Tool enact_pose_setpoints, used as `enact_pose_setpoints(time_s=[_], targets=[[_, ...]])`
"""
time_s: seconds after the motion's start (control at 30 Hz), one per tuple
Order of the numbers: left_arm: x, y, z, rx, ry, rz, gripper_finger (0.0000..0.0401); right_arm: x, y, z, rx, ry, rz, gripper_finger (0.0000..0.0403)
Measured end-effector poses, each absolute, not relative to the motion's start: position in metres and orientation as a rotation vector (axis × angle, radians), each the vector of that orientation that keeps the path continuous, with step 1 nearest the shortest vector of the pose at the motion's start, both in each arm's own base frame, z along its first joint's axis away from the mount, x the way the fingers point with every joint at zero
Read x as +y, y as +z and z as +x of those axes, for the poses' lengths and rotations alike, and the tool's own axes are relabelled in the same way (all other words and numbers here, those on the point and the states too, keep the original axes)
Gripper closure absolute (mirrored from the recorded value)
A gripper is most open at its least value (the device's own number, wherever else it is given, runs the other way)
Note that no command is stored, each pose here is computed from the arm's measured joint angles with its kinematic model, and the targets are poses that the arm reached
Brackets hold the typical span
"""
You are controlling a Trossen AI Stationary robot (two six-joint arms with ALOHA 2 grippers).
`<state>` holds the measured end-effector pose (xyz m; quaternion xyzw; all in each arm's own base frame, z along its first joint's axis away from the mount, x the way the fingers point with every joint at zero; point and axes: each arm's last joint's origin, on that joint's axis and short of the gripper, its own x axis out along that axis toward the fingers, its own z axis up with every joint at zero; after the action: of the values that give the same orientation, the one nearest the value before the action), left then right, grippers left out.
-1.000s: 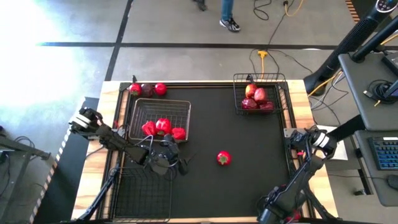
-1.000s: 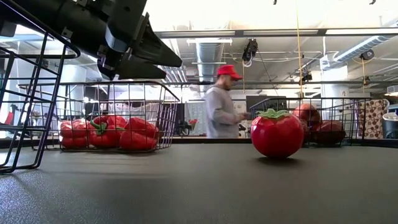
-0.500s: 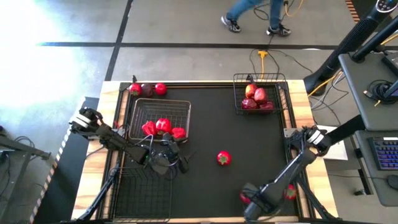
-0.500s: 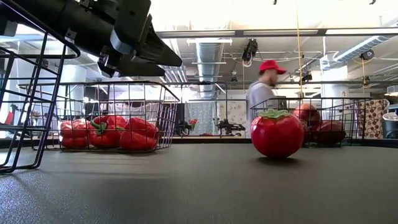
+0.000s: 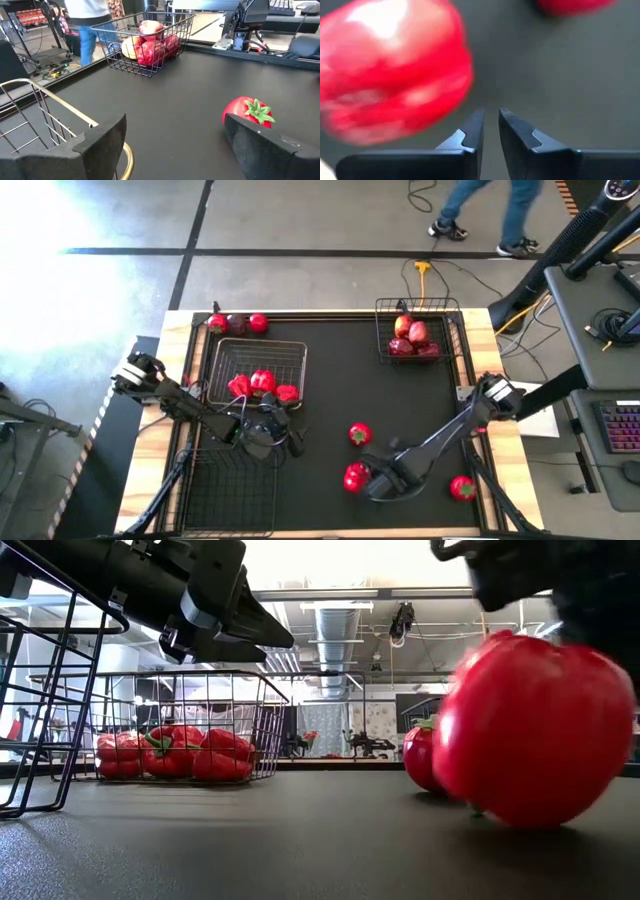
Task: Sort produce into baskets
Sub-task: Move the bottom right bell pepper to the bottom center of the table, then put the bottom center bell pepper into the golden basket
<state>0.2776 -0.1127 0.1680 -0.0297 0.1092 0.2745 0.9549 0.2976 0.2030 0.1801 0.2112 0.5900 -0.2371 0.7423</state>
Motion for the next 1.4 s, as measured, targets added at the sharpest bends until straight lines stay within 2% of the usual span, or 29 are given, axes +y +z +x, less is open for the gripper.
enact_pose_setpoints(time_s=[0.17,0.3,0.5,0.6,0.8,0.97,1.23,1.33,1.4], targets=[[-0.113,0.168,0.278,0.228,0.537,-0.064,0.0084,0.202,0.181,0.304,1.226,-0.482,0.415,0.036],[-0.119,0.167,0.282,0.254,0.351,-0.072,0.0084,0.201,0.185,0.3,1.232,-0.458,0.344,0.036],[-0.134,0.165,0.304,0.135,0.154,-0.073,0.0084,0.189,0.19,0.296,1.103,-0.573,0.092,0.036],[-0.144,0.16,0.323,0.162,0.147,-0.041,0.0084,0.18,0.193,0.289,1.041,-0.681,-0.071,0.036],[-0.164,0.165,0.363,0.275,0.219,0.03,0.0084,0.16,0.189,0.266,1.0,-0.902,-0.259,0.036],[-0.169,0.186,0.377,0.427,0.336,-0.019,0.0084,0.156,0.18,0.25,0.872,-0.98,-0.315,0.036],[-0.169,0.232,0.374,0.675,0.558,-0.206,0.0083,0.15,0.158,0.224,0.608,-1.005,-0.334,0.0371],[-0.17,0.248,0.369,0.71,0.624,-0.266,0.0077,0.14,0.16,0.213,0.615,-1.011,-0.417,0.0379],[-0.174,0.254,0.365,0.722,0.641,-0.302,0.007,0.133,0.166,0.205,0.58,-1.023,-0.378,0.0386]])
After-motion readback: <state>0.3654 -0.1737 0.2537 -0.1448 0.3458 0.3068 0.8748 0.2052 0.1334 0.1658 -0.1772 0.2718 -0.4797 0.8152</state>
